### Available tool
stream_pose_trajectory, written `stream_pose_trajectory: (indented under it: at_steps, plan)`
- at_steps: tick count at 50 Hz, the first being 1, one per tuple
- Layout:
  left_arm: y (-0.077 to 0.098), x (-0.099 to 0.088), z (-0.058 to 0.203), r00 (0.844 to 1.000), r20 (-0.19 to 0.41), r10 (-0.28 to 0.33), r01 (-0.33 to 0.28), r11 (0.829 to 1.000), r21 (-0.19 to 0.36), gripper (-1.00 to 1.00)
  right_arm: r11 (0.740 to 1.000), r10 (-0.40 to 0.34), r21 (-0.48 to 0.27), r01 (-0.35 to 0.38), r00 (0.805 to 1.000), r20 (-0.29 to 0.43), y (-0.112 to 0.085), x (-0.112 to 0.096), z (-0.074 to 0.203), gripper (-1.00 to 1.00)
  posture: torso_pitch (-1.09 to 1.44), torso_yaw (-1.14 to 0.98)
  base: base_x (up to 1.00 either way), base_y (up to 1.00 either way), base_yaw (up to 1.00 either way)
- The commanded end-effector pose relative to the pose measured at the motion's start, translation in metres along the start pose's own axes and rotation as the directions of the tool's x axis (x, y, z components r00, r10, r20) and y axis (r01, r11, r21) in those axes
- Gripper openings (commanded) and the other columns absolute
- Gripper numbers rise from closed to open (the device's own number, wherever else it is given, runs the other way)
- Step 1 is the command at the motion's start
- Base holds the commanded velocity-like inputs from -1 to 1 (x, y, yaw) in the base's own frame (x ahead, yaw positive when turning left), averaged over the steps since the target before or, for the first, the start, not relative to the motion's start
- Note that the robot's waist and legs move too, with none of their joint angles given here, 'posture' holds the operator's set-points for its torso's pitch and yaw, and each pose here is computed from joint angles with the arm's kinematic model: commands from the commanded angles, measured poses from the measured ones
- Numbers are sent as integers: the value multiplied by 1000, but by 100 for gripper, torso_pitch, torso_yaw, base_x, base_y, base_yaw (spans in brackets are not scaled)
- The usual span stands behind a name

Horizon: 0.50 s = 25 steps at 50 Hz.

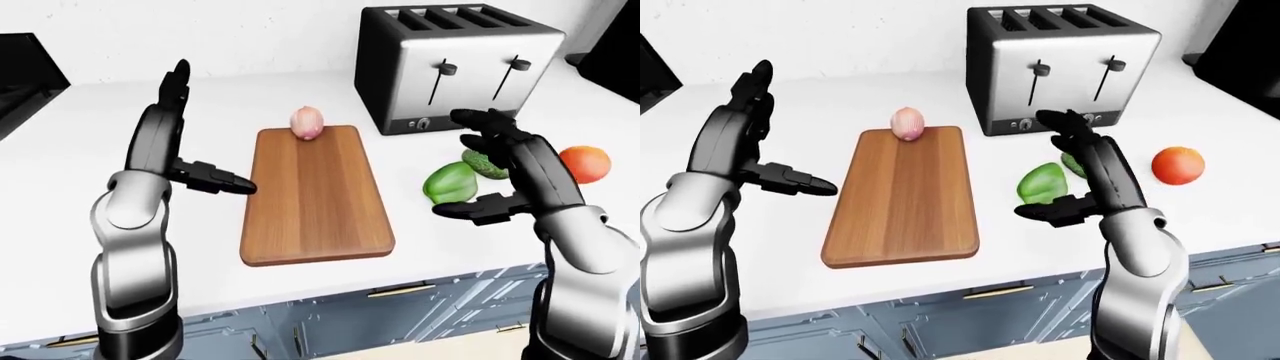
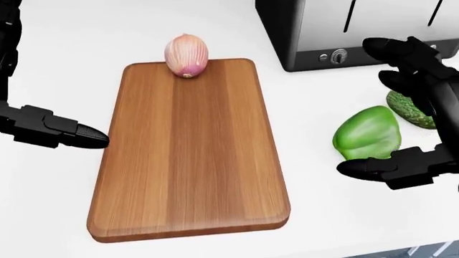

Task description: Place the avocado, onion, tomato and bell pepper on the cutting board.

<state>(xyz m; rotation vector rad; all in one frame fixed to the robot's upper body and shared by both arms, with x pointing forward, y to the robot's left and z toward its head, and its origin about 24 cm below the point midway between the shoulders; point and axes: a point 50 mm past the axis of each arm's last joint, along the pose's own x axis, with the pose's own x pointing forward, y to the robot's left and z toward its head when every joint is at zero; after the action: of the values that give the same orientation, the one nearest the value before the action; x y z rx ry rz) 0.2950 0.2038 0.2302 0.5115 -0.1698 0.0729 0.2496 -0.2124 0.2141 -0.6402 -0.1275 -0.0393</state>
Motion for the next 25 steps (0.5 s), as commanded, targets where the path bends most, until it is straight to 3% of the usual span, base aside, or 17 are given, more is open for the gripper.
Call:
stream_pose_trajectory:
  at_steps: [1,25]
  plan:
    - [8,-2,15,997,74,38,-40,999,18,100,999,-49,-20,50,997,66,-5,-1,11,51,0,0,0,0,0]
    - [8,-4,12,997,67,35,-37,999,29,100,999,-47,-4,47,998,48,1,5,1,56,0,0,0,0,0]
